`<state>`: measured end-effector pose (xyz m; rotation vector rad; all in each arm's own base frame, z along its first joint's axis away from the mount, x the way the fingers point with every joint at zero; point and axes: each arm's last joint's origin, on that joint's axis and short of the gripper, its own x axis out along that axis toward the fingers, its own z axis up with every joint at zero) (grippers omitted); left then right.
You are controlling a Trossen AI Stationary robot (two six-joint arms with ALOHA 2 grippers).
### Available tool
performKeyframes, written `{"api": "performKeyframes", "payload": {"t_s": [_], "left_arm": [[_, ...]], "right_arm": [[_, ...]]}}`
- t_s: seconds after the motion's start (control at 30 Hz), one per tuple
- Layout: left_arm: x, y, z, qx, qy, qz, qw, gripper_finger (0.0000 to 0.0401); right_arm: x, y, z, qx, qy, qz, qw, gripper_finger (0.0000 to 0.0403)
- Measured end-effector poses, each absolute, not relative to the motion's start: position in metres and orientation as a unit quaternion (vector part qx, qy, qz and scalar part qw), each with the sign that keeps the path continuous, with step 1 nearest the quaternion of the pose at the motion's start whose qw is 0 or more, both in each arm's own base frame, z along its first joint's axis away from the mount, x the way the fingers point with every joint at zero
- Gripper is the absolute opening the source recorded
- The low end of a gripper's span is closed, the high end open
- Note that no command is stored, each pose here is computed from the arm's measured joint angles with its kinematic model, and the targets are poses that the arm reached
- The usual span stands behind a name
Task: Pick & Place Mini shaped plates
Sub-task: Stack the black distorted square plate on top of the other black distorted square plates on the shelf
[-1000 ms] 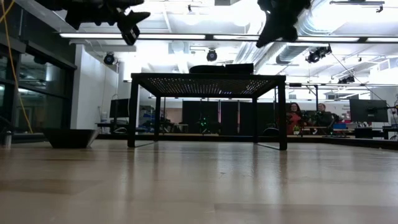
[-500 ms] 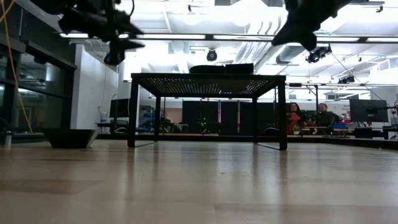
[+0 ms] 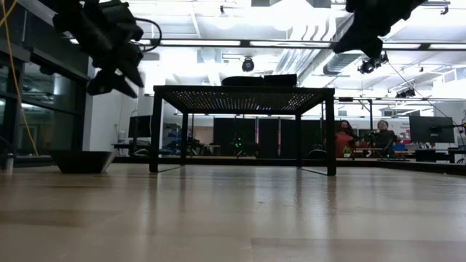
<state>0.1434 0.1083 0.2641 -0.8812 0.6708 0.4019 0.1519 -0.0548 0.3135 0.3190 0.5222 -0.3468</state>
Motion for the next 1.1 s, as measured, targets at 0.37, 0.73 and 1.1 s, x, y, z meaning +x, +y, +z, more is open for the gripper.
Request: {"api": "performKeyframes", "payload": {"t_s": [0.37,0.73,1.1], "left_arm": [[0.152,0.095,0.243,-0.433,0.417,0.236,0.763,0.0142],[0.17,0.093,0.213,-0.386,0.532,0.237,0.715,0.0142],[0.163,0.091,0.209,-0.308,0.595,0.212,0.712,0.0142]], "right_arm": [[0.111,-0.052,0.32,0.123,0.253,-0.17,0.944,0.0001],[0.1,-0.05,0.319,0.14,0.257,-0.12,0.949,0.0019],[0.1,-0.049,0.319,0.163,0.255,-0.115,0.946,0.0095]]}}
